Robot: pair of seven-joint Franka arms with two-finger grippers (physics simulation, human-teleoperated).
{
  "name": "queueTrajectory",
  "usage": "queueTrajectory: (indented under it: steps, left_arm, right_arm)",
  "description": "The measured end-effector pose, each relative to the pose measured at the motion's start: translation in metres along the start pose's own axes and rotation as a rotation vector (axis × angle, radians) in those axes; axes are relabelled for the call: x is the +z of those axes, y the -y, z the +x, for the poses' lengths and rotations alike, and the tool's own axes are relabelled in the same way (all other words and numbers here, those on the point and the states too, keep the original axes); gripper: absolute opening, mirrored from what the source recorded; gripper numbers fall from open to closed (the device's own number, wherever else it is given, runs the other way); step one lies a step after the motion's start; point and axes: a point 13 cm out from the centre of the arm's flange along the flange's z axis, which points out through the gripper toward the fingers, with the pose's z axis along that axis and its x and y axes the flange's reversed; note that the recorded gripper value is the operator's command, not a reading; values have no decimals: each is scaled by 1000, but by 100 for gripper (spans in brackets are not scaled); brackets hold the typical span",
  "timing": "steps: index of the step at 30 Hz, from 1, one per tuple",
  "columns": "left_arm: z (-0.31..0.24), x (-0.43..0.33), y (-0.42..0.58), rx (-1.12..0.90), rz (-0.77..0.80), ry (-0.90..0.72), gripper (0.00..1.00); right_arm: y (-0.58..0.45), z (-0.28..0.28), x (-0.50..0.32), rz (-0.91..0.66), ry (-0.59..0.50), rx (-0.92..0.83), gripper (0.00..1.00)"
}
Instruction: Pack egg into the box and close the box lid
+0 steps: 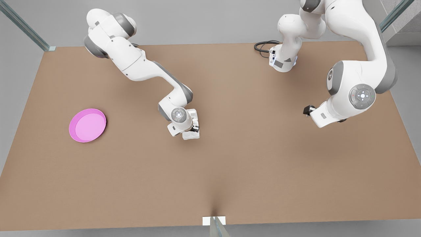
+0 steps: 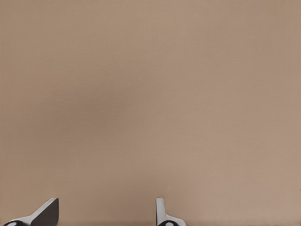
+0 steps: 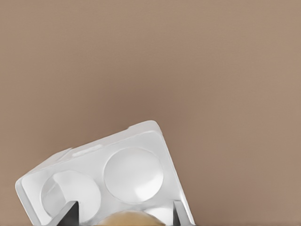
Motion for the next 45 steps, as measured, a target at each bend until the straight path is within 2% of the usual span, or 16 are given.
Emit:
queueTrajectory:
  steps: [8,10,12,14,16,17,19,20,21,22,25,29,32,37,45]
  left_arm:
    - [-1,-3,-1,-1,-3,7,100]
    - [-1,-3,-1,-1,-3,8,100]
    - [-1,-3,-1,-1,-3,8,100]
    - [-1,-3,-1,-1,-3,8,100]
    - [0,-3,0,-3,-1,6,100]
    - [-1,-1,18,13,2,-12,100]
    - [-7,18,168,182,-8,-81,100]
    - [-3,37,264,267,-1,-116,87]
    - [9,57,348,319,17,-138,42]
    - [23,77,413,337,32,-151,21]
    - [50,123,533,252,89,-145,21]
    - [37,166,612,15,180,-71,21]
    - [0,195,636,-164,236,21,21]
    - [-40,221,654,-345,274,170,21]
    - [-70,233,658,-576,352,228,21]
  right_arm:
    - [-7,-15,-19,-9,20,30,100]
    - [-20,-28,-45,-35,46,39,100]
    - [-49,-56,-110,-107,109,48,100]
    - [-67,-91,-258,-228,244,60,100]
    - [28,-143,-415,-264,389,153,100]
    - [122,-174,-447,-205,412,246,100]
    - [266,-178,-424,-62,332,368,100]
    - [291,-172,-420,-39,302,366,100]
    - [299,-169,-414,-25,273,336,100]
    - [299,-167,-404,-10,244,296,100]
    - [305,-158,-401,22,194,188,100]
    - [315,-151,-414,49,171,73,100]
    - [322,-147,-414,67,148,3,100]
    - [378,-159,-414,79,121,-26,100]
    - [377,-157,-411,94,103,-169,100]
